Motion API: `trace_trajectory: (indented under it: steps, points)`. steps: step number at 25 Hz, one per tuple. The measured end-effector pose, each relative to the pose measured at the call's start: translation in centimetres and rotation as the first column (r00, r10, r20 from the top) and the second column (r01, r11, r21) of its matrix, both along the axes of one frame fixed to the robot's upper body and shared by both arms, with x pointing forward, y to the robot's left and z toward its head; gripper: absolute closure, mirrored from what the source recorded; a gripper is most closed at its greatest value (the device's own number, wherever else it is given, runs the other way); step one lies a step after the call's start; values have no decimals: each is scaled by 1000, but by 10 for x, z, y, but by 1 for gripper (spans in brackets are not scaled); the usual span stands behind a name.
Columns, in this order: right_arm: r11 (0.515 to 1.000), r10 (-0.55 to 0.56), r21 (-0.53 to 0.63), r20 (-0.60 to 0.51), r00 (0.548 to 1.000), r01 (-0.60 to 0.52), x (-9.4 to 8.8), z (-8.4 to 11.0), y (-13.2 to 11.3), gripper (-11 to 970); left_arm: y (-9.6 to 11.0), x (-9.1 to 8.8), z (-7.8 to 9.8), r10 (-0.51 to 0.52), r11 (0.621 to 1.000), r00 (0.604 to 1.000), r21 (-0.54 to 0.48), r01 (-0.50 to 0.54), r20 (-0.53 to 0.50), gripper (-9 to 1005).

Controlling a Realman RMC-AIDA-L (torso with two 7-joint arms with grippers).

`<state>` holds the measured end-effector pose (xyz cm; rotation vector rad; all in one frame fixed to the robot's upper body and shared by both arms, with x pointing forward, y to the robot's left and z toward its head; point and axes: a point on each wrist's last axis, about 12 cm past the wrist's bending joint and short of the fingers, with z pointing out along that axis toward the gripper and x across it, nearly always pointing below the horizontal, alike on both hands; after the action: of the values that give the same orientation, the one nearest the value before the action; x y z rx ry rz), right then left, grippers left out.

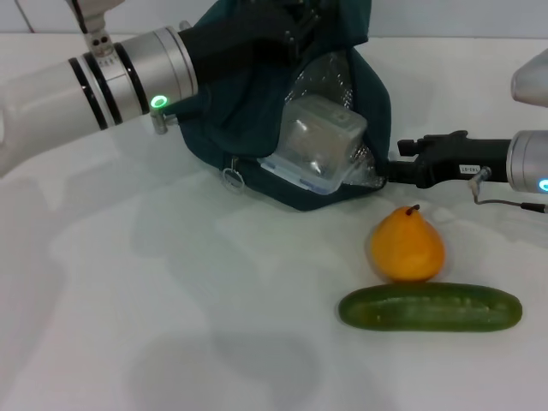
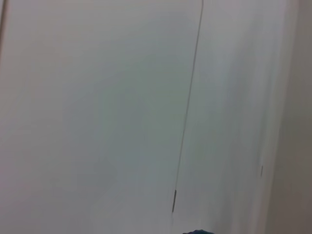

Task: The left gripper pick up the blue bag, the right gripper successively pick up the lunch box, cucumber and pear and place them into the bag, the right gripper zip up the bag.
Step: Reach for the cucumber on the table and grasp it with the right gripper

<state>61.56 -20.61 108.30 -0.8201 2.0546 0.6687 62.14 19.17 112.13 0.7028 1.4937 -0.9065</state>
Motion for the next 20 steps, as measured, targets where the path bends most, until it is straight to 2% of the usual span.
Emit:
trace_trajectory:
  steps: [2, 7, 13, 16, 20]
  points:
    - [1000, 1, 0, -3, 1000, -1, 0, -1, 1, 398, 0, 0, 0, -1, 1000, 1000, -1, 1, 0, 950]
    - [1000, 12, -5, -7, 1000, -12, -2, -2, 5, 406, -1, 0, 0, -2, 1000, 1000, 1, 2, 0, 950]
    - [1000, 24, -12, -25, 999, -24, 0, -4, 9, 491, -1, 0, 0, -2, 1000, 1000, 1, 2, 1, 950]
    - [1000, 22, -13, -34, 999, -23, 0, -5, 10, 634, -2, -1, 0, -6, 1000, 1000, -3, 6, -1, 950]
    - [1000, 19, -16, -33, 999, -20, 1, -5, 9, 721, -2, -1, -1, -7, 1000, 1000, -5, 7, -3, 951]
